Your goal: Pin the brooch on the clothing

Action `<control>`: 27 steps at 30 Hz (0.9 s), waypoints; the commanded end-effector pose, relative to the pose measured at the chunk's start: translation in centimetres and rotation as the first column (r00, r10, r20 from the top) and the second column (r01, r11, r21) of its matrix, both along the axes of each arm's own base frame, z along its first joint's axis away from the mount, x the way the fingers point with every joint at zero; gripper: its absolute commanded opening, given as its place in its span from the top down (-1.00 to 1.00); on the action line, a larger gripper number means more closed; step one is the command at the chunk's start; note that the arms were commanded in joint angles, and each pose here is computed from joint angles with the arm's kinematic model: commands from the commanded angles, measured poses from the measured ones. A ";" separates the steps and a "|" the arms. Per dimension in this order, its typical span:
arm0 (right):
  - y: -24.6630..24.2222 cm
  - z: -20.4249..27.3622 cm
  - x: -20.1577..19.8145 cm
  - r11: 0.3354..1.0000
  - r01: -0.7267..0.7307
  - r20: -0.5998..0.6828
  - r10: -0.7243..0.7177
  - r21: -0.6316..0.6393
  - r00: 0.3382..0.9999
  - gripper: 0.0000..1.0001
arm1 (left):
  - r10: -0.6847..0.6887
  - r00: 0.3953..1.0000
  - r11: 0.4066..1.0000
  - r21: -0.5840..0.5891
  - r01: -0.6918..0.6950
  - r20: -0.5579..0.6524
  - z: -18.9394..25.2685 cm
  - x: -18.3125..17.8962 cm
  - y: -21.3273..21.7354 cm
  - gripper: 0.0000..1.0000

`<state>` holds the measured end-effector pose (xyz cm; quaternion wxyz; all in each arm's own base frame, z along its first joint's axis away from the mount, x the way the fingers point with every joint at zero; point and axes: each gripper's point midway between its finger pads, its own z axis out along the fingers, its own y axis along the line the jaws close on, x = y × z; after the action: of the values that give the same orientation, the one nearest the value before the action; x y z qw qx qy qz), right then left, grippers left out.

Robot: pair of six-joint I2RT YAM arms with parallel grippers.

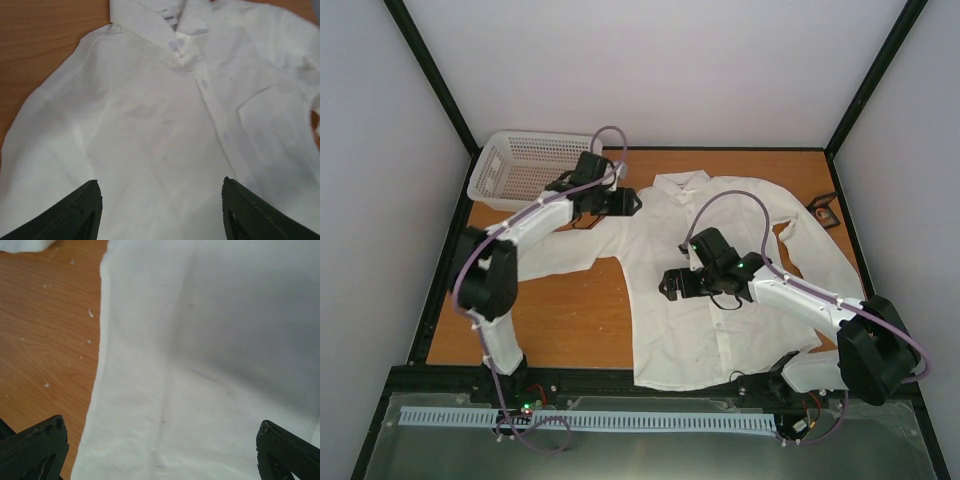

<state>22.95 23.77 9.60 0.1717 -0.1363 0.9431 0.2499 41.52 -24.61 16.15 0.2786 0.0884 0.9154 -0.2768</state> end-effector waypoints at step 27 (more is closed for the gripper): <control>3.2 -2.6 0.0 0.995 -0.022 -0.087 0.030 0.094 0.996 -1.00 | 0.113 0.993 0.962 0.253 -0.099 -0.039 -14.5 15.8 4.3 -0.31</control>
<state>21.17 25.25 4.77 0.1014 -0.1189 0.9470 0.2807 56.60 -23.54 3.44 0.2690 0.0601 0.9392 -0.2046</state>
